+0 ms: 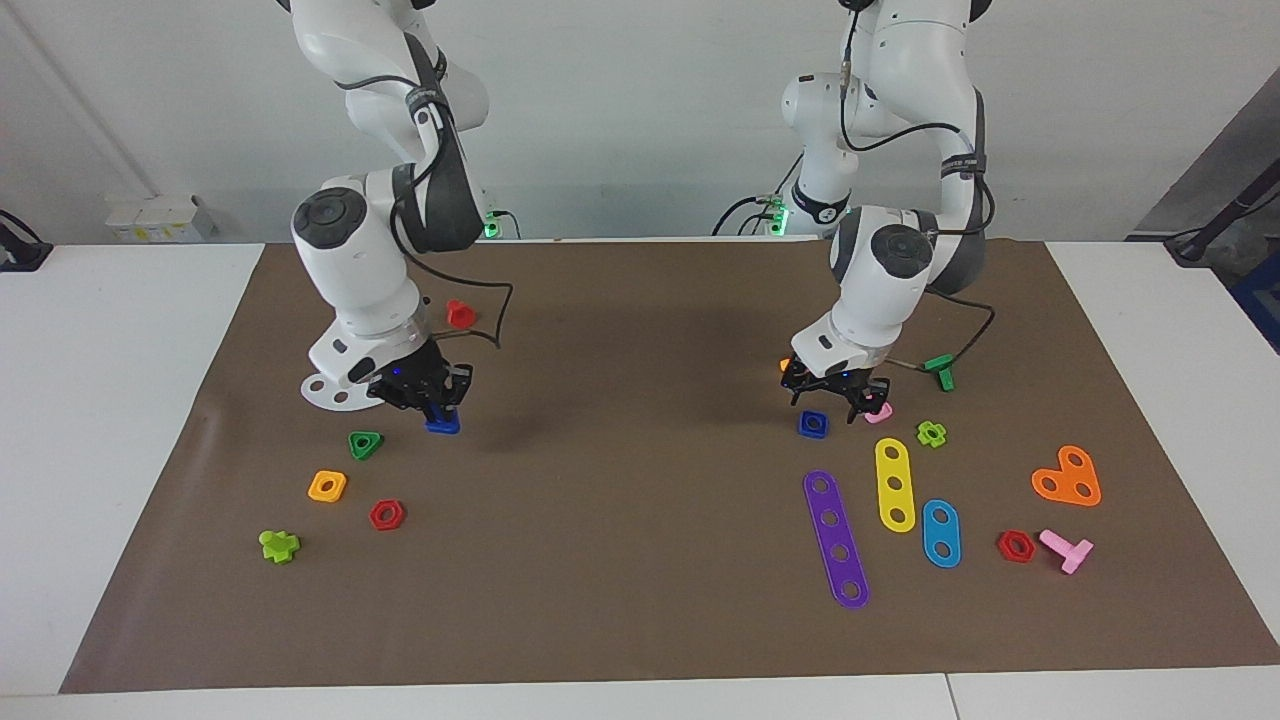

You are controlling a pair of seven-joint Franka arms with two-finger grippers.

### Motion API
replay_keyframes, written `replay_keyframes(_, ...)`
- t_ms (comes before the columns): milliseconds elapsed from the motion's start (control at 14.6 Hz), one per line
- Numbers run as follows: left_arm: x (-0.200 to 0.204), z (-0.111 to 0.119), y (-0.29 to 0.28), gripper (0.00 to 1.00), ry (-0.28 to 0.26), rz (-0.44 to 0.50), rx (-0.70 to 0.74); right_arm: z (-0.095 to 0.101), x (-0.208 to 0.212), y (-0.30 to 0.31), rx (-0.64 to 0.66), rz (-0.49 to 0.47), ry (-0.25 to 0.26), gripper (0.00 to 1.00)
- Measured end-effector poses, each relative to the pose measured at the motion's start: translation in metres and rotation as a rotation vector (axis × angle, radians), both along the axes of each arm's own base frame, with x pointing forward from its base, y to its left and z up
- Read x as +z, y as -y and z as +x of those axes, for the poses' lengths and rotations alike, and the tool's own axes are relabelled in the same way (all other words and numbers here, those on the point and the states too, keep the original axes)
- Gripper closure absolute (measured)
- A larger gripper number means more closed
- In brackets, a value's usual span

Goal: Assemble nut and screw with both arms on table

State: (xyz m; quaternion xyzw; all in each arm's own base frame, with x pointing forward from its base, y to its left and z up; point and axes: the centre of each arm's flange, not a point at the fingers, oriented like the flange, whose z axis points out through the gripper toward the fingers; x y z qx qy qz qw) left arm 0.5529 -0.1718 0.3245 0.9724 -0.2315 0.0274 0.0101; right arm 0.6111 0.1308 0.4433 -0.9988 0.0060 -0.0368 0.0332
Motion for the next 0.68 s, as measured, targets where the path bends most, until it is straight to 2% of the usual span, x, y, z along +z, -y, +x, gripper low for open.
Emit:
replay_keyframes(205,-0.021,-0.003,0.000,0.05,-0.006,-0.002,-0.002,-0.017,0.003,-0.084,-0.054,0.027,0.019,0.81)
replay_keyframes(479,-0.023,-0.003,0.000,0.09,-0.006,-0.003,-0.003,-0.045,-0.023,-0.187,-0.101,0.077,0.048,0.81)
replay_keyframes(685,-0.030,-0.005,0.001,0.11,-0.016,-0.001,-0.005,-0.059,-0.048,-0.226,-0.120,0.089,0.049,0.81)
